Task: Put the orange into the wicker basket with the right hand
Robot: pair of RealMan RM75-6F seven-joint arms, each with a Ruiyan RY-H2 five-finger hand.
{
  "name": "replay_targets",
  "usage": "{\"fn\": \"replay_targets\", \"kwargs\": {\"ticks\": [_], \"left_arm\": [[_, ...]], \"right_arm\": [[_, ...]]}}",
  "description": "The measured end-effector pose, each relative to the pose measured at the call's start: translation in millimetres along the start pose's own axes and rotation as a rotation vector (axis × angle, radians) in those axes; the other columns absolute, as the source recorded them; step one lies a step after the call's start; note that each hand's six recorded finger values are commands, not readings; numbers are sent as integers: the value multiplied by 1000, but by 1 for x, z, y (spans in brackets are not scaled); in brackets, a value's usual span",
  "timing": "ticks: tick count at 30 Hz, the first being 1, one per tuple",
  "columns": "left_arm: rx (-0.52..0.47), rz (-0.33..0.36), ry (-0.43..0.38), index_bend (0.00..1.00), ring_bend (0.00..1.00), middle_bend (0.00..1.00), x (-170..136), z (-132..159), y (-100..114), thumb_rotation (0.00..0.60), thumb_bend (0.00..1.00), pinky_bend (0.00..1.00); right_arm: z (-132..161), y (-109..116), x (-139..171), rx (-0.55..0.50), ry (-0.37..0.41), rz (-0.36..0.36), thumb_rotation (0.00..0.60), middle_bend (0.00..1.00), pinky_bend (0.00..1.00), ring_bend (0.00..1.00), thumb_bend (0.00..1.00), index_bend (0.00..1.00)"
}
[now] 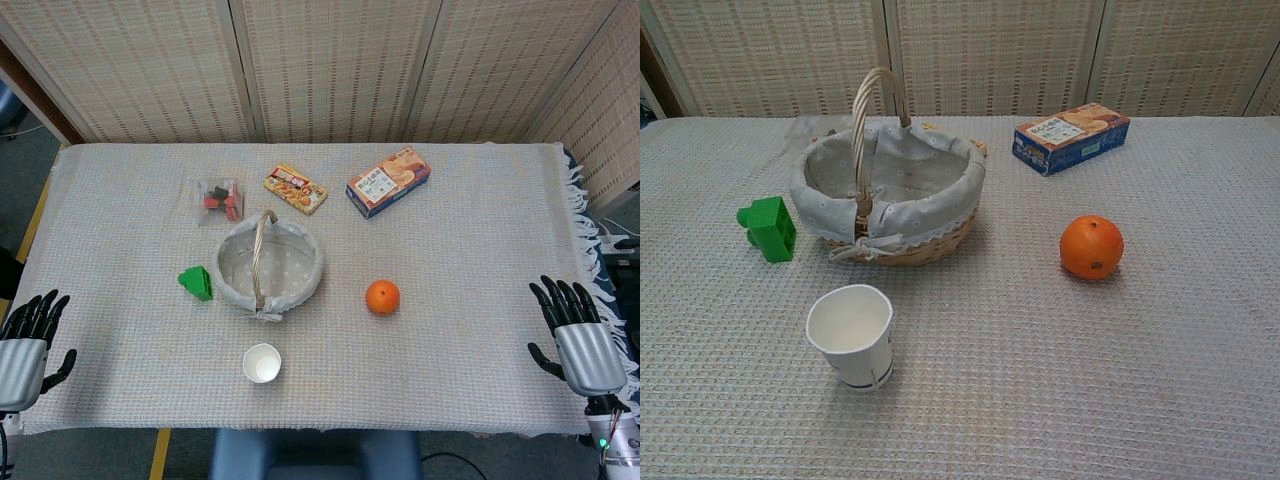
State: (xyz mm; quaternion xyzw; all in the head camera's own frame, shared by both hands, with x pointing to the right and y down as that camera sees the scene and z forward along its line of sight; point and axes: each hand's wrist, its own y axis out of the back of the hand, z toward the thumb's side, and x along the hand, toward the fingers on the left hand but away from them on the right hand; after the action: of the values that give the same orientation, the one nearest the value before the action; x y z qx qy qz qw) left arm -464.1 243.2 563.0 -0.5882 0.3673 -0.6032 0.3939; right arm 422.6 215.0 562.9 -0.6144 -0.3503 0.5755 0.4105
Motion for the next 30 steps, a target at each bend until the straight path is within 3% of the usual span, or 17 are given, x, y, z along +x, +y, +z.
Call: {"fn": "replay_targets", "kwargs": {"ticks": [11, 16, 25, 30], "left_arm": [[-6, -5, 2, 0, 0, 0, 0, 0, 0, 600, 374, 100], [-13, -10, 7, 0, 0, 0, 0, -1, -1, 600, 374, 99], [-23, -30, 3, 0, 0, 0, -1, 0, -2, 600, 374, 99], [-26, -34, 2, 0, 0, 0, -1, 0, -2, 600, 374, 99]], "right_arm": [[2, -5, 3, -35, -23, 60, 600, 0, 18, 0, 181, 0], [7, -7, 2, -64, -26, 84, 600, 0, 18, 0, 123, 0], [56, -37, -37, -11, 2, 222, 600, 0, 18, 0, 107, 0], [105, -58, -70, -17, 22, 279, 600, 0, 18, 0, 108, 0]]}}
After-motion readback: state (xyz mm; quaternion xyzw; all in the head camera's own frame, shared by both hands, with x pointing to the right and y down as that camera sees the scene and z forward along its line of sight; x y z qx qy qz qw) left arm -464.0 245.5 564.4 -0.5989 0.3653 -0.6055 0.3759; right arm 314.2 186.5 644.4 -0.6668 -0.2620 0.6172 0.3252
